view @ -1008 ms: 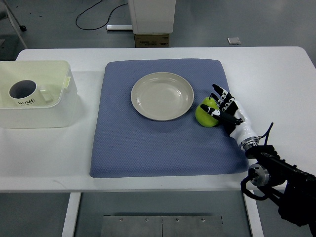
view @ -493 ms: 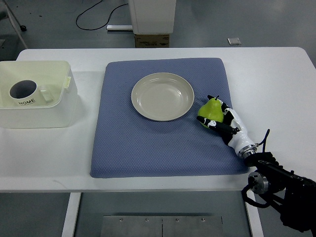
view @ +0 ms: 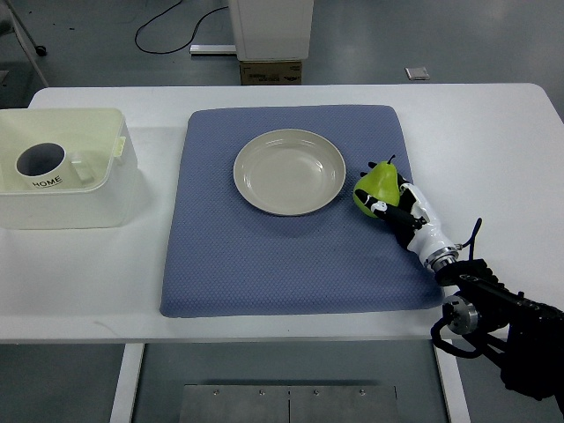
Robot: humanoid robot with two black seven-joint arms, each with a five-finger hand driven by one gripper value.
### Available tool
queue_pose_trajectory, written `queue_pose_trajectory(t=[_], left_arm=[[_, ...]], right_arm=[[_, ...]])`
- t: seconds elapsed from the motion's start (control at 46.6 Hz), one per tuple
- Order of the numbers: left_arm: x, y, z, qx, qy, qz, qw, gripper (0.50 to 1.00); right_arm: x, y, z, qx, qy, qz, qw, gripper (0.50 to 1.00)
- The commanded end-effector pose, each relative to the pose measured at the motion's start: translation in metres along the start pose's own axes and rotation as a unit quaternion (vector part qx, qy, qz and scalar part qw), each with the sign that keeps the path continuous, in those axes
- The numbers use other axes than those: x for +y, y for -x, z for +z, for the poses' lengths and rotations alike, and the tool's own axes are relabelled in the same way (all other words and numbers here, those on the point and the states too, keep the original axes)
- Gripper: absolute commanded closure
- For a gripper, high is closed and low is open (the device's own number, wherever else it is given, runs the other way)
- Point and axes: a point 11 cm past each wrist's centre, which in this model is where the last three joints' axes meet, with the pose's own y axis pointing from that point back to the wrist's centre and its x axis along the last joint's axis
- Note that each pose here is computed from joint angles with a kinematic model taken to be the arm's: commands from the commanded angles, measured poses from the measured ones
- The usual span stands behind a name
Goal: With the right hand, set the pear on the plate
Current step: 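Lift the pear upward with the right hand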
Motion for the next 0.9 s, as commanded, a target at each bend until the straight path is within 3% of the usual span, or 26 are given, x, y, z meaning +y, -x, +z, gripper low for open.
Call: queue_pose_trajectory(t=[0.0,0.172,0.343,0.879], left_arm=[[0.0,0.0,0.0,-0.001,0.0,0.0,1.0,0.5],[0.0,0.0,0.0,0.0,0.0,0.0,1.0,0.5],[0.0,0.0,0.0,-0.001,0.0,0.0,1.0,0.5],[0.0,0.0,0.0,0.0,0.0,0.0,1.0,0.5]], right_arm=[[-0.011,0.0,-0.019,-0.002,-0.024,0.0,1.0,1.0],[-0.034,0.006,-0.06,-0.001,-0.068,-0.005,0.998,1.0],[-0.046,0.012,-0.076,0.011,-0.085,0.0,0.996,1.0],[-0.077,0.08,-0.06,0.029,-0.045,-0.025,0.998,1.0]])
